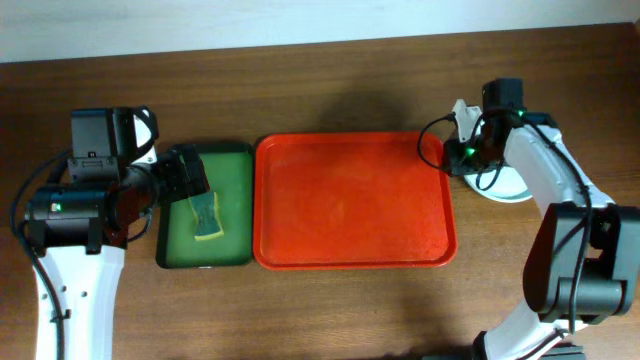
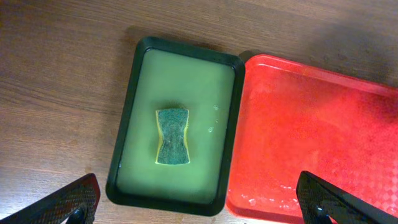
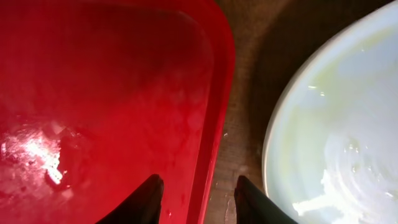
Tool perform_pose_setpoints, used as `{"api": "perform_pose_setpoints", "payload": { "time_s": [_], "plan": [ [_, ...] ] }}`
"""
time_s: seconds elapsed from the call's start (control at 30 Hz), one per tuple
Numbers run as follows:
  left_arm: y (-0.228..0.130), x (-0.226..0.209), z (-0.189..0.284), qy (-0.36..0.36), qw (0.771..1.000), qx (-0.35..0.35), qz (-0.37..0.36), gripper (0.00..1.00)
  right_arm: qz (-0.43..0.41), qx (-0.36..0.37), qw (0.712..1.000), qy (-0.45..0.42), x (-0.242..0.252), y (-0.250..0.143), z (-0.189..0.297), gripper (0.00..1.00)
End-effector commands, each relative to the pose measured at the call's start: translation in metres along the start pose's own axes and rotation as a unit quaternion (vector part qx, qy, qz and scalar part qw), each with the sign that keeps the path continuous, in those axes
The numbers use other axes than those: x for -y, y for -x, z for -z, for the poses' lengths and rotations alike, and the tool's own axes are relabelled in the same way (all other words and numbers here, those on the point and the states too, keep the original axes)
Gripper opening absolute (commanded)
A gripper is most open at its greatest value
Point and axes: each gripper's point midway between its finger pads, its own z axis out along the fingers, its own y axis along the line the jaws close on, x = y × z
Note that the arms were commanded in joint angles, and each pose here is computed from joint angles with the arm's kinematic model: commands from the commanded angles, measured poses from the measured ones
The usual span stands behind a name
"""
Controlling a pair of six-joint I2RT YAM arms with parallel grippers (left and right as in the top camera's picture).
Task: Clean dirty plates on tray and stack at the side
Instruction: 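Lower the light blue plate onto the plate stack and release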
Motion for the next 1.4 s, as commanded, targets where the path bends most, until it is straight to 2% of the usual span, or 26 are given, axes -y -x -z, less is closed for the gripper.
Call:
{"api": "perform_pose_setpoints", "payload": {
  "time_s": [0.0, 0.17, 0.2, 0.27, 0.67, 1.0, 1.03, 1.07, 1.2, 1.23, 1.27, 1.3, 1.37],
  "plan": [
    [0.003, 0.002, 0.006, -0.005, 1.000, 0.008, -0.002, 0.99, 0.014, 0.003, 1.000, -0.007, 0.001, -0.003, -0.009, 0.39],
    [0.003, 0.002, 0.006, -0.005, 1.000, 0.008, -0.002, 0.99, 0.010, -0.011, 1.000, -0.003, 0.004, -0.013, -0.033, 0.38],
    [0.003, 0.002, 0.006, -0.005, 1.000, 0.008, -0.002, 0.99, 0.009, -0.019, 1.000, 0.000, 0.004, -0.016, -0.039, 0.36],
    [0.003, 0.002, 0.006, -0.005, 1.000, 0.008, -0.002, 0.99, 0.003, -0.023, 1.000, 0.009, 0.001, -0.018, -0.043, 0.26],
    [0.003, 0.002, 0.006, -0.004, 1.000, 0.008, -0.002, 0.99, -0.019, -0.019, 0.999, 0.045, -0.012, -0.024, -0.051, 0.24],
    [0.003, 0.002, 0.006, -0.005, 1.000, 0.008, -0.002, 0.99, 0.019, 0.003, 0.999, 0.046, -0.024, -0.010, -0.053, 0.25],
    [0.003, 0.002, 0.006, -0.005, 1.000, 0.008, -0.002, 0.99, 0.020, 0.008, 0.999, 0.045, -0.024, -0.005, -0.050, 0.28],
    [0.003, 0.002, 0.006, -0.004, 1.000, 0.008, -0.002, 0.99, 0.021, 0.014, 0.999, 0.045, -0.024, 0.004, -0.043, 0.35],
    [0.003, 0.002, 0.006, -0.005, 1.000, 0.008, -0.002, 0.99, 0.015, 0.043, 0.998, 0.039, -0.028, 0.062, 0.027, 0.42],
    [0.003, 0.002, 0.006, -0.005, 1.000, 0.008, -0.002, 0.99, 0.001, 0.049, 0.998, 0.039, -0.031, 0.072, 0.046, 0.50],
    [0.003, 0.002, 0.006, -0.005, 1.000, 0.008, -0.002, 0.99, 0.001, 0.051, 0.998, 0.039, -0.034, 0.078, 0.058, 0.69],
    [0.003, 0.002, 0.006, -0.005, 1.000, 0.008, -0.002, 0.99, 0.002, 0.054, 0.998, 0.040, -0.038, 0.082, 0.064, 0.99],
    [0.003, 0.002, 0.006, -0.004, 1.000, 0.008, -0.002, 0.99, 0.002, 0.052, 0.998, 0.040, -0.039, 0.081, 0.064, 0.98]
  ]
}}
